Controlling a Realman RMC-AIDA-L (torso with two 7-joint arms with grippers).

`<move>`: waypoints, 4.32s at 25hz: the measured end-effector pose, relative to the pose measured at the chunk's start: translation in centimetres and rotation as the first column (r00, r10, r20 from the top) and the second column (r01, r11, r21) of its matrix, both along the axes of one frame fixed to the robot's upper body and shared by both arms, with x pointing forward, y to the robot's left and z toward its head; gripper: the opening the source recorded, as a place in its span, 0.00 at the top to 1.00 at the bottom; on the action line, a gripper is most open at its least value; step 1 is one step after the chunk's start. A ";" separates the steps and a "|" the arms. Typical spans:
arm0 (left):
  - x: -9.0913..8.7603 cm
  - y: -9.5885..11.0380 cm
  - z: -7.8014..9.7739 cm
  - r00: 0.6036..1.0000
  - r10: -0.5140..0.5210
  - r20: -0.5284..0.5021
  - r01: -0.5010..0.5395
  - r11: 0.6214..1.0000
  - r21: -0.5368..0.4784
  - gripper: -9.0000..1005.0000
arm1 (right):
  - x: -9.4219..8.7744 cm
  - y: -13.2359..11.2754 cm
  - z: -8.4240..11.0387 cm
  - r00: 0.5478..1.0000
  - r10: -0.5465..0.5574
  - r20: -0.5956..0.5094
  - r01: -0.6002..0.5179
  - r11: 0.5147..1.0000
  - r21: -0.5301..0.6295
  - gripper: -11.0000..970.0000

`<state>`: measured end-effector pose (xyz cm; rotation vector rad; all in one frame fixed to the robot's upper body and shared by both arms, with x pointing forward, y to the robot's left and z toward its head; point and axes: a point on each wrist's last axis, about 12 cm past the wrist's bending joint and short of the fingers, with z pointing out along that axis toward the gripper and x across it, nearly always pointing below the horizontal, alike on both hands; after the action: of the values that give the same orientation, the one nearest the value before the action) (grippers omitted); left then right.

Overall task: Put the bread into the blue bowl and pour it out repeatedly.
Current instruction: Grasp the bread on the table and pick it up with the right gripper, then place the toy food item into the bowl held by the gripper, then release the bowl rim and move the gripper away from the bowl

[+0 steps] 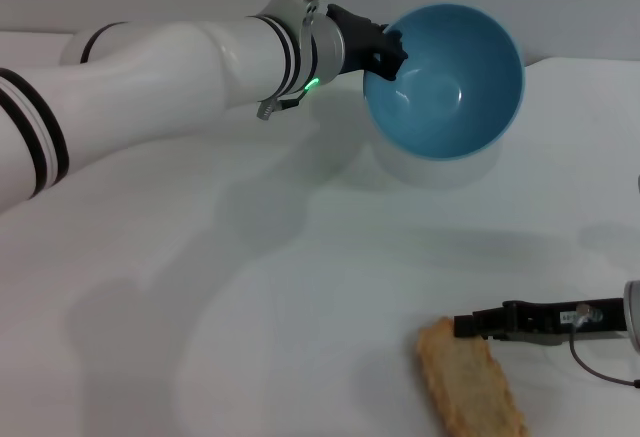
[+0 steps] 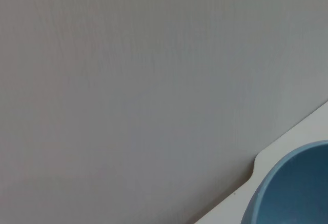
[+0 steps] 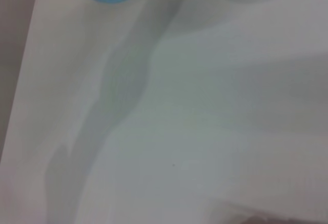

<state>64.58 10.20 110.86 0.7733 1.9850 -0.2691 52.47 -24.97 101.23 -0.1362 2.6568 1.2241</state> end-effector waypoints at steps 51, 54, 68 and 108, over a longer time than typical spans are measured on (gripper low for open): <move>-3.6 -2.1 -1.1 0.911 -0.158 -0.380 0.147 0.987 -0.058 0.99 | 4.3 -2.9 7.3 0.857 -0.191 0.478 0.072 0.964 0.256 0.86; -3.6 -2.0 -1.2 0.911 -0.153 -0.382 0.141 0.988 -0.059 0.99 | 4.2 -3.1 7.1 0.856 -0.202 0.475 0.086 0.963 0.255 0.81; -4.4 -1.8 -2.4 0.882 -0.169 -0.440 0.189 0.982 0.001 0.99 | 2.4 -9.2 8.5 0.710 -0.448 0.543 0.294 0.889 0.350 0.58; -3.7 -2.1 -1.2 0.949 -0.172 -0.266 0.187 0.982 0.033 0.50 | 1.9 -10.2 5.9 0.660 -0.490 0.569 0.416 0.870 0.266 0.54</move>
<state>60.90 8.05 109.63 1.0012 2.1795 -0.4430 54.38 -35.15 107.14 0.1261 1.8713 0.9363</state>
